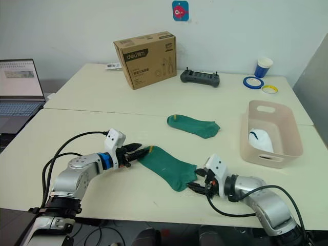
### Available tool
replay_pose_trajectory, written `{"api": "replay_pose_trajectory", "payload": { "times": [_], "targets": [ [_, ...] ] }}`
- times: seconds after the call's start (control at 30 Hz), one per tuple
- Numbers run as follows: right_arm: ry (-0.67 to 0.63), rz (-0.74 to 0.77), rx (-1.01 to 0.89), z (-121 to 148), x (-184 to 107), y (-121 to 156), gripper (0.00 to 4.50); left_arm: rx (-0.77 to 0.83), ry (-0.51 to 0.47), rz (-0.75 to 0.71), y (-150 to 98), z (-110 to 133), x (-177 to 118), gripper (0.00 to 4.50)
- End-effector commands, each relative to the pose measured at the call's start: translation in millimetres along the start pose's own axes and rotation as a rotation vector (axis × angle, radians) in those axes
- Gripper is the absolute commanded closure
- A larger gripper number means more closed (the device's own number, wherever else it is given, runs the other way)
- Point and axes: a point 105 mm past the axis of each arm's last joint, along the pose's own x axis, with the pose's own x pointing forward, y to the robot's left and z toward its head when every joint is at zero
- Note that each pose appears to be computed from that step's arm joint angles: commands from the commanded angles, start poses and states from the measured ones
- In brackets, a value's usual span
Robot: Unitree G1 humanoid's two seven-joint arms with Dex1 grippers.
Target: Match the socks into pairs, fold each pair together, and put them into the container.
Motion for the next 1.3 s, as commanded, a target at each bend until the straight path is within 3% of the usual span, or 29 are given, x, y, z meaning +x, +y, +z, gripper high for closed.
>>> {"api": "replay_pose_trajectory", "payload": {
  "times": [0.03, 0.07, 0.13, 0.17, 0.27, 0.6, 0.83, 0.97, 1.1, 1.3],
  "targets": [
    [-0.011, 0.0, -0.048, 4, 1, -4, 3.18, 0.005, 0.009, -0.045, -10, -2, -3, 3.54],
    [0.001, -0.011, -0.074, 2, 1, -7, 3.69, 0.003, 0.009, -0.046, -11, -2, -4, 3.98],
    [0.021, -0.005, -0.102, -2, 0, -10, 4.23, -0.004, 0.007, -0.046, -13, -4, -6, 4.47],
    [0.021, -0.004, -0.107, -2, -1, -11, 4.47, -0.004, 0.009, -0.048, -15, -6, -8, 4.5],
    [0.003, 0.009, -0.097, 0, -5, -14, 4.47, -0.011, 0.016, -0.049, -21, -8, -12, 4.5],
    [-0.001, 0.102, -0.116, 16, -27, -31, 4.47, -0.156, 0.033, -0.042, -79, -17, -42, 4.5],
    [0.062, 0.142, -0.118, 5, -34, -40, 4.47, -0.177, -0.061, 0.196, -82, -10, -47, 4.5],
    [0.06, 0.14, -0.091, 5, -37, -45, 4.47, -0.194, -0.064, 0.281, -78, -19, -49, 4.5],
    [0.082, 0.151, -0.079, 5, -37, -51, 4.47, -0.201, -0.071, 0.29, -77, -18, -44, 4.5],
    [0.127, 0.169, -0.095, -2, -42, -53, 4.47, -0.223, -0.005, 0.191, -95, -28, -43, 4.5]
  ]
}}
